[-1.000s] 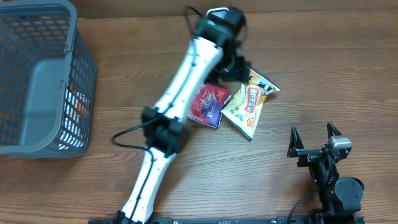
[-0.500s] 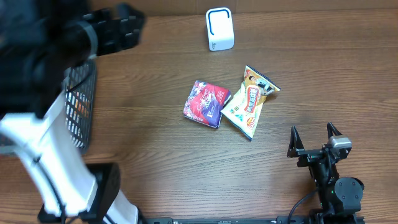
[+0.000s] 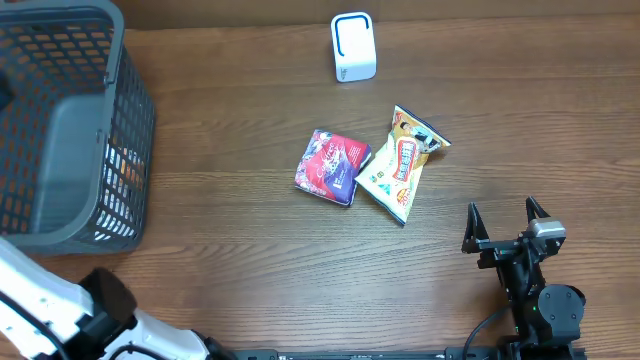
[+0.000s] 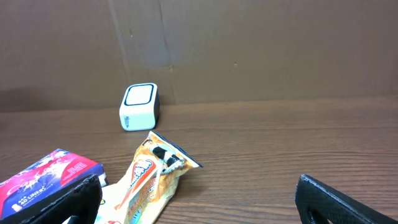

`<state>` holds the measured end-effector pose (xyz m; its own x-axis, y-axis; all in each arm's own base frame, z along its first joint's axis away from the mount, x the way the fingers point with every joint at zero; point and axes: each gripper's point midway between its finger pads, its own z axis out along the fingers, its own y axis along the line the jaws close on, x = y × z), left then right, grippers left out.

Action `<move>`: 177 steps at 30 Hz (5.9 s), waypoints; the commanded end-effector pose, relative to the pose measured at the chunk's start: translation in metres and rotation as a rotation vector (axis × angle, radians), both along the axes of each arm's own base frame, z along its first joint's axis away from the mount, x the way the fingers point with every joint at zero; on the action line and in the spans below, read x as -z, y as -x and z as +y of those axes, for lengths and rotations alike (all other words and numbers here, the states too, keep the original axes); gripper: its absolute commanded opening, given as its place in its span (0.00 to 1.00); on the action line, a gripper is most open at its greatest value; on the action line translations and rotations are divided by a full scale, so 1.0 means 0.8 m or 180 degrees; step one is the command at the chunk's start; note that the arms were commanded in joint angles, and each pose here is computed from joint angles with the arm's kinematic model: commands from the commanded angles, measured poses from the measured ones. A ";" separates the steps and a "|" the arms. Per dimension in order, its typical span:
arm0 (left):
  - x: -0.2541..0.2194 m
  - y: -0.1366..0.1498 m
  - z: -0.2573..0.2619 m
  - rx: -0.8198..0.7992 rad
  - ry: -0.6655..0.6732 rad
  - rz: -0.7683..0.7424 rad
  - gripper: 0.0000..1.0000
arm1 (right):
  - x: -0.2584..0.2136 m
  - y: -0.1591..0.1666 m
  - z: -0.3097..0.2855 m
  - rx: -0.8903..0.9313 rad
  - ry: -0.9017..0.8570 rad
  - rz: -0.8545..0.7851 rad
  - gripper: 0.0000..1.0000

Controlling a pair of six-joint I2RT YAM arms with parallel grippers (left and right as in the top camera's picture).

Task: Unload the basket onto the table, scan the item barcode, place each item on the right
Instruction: 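Reach the left gripper into the basket and grasp the white tube, then place the white tube on the table between the two packets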

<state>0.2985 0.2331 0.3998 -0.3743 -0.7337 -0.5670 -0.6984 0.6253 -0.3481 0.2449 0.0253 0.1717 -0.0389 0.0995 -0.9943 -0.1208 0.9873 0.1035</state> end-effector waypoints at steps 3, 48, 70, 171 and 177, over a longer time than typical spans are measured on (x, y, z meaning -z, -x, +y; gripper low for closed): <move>0.091 -0.003 0.044 0.0014 0.0377 0.0578 1.00 | 0.002 0.000 0.000 0.0006 0.0009 -0.0017 1.00; 0.419 -0.018 0.021 0.0775 0.1217 0.2638 0.87 | 0.002 0.000 0.000 0.0006 0.0009 -0.0017 1.00; 0.438 -0.024 0.026 0.0598 0.1186 0.2582 0.04 | 0.002 0.000 0.000 0.0006 0.0009 -0.0018 1.00; 0.044 -0.125 -0.576 0.3783 -0.0208 -0.0059 0.80 | 0.002 0.000 0.000 0.0006 0.0009 -0.0017 1.00; -0.045 -0.110 -0.451 0.3154 -0.0420 -0.0573 0.88 | 0.002 0.000 0.000 0.0006 0.0009 -0.0017 1.00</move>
<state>0.4040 -0.1788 0.3889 -0.7720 -0.0010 -0.6356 0.2577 0.9137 -0.3144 0.2449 0.0254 0.1718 -0.0386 0.1003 -0.9942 -0.1212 0.9871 0.1043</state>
